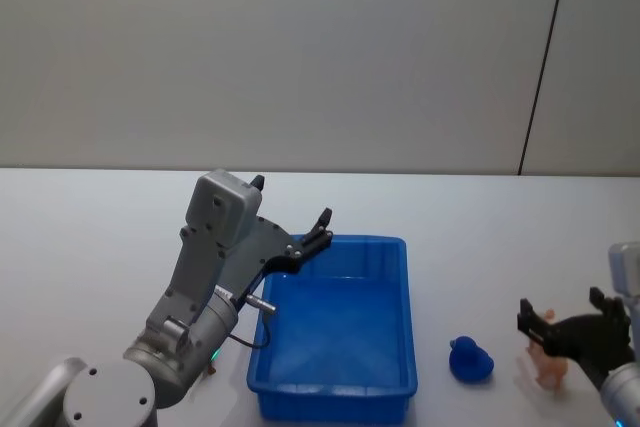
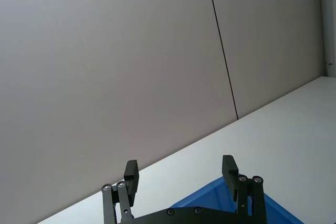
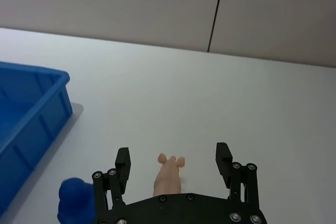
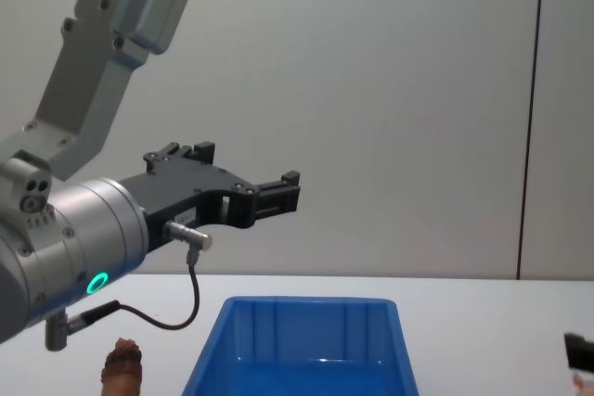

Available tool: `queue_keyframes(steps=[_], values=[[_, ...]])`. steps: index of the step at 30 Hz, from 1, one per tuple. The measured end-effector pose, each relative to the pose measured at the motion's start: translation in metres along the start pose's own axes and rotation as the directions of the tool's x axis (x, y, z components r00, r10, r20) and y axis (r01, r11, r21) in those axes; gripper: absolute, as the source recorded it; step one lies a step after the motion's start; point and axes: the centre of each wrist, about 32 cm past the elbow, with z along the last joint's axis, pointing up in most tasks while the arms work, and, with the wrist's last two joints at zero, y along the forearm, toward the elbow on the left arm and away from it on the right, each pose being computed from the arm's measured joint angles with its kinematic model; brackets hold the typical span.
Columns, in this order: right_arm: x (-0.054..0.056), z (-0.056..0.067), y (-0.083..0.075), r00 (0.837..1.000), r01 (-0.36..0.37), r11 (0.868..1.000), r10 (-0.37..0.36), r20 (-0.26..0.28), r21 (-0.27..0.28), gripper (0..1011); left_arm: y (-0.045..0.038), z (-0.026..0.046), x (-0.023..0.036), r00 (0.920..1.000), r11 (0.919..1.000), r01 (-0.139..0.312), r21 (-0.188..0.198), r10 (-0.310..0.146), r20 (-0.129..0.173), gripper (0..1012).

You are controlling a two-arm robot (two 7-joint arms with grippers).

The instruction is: Pick up the two dolls from the table and place them into the box.

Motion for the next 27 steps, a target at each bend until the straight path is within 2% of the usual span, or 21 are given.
queue_keyframes(steps=[12, 20, 27], values=[[-0.009, -0.016, -0.004, 1.000, 0.018, 0.996, -0.017, 0.006, -0.091, 1000, 0.0000, 0.0000, 0.0000, 1.0000, 1.0000, 0.000, 0.000, 0.000, 0.000, 1001], [-0.013, -0.026, -0.005, 1.000, 0.019, 0.992, -0.019, 0.002, -0.128, 1001, 0.0000, 0.0000, 0.0000, 1.0000, 1.0000, 0.000, 0.000, 0.000, 0.000, 1001], [-0.017, -0.032, -0.002, 1.000, 0.014, 0.990, -0.015, -0.006, -0.139, 1001, 0.0000, 0.0000, 0.0000, 1.0000, 1.0000, 0.000, 0.000, 0.000, 0.000, 1001]])
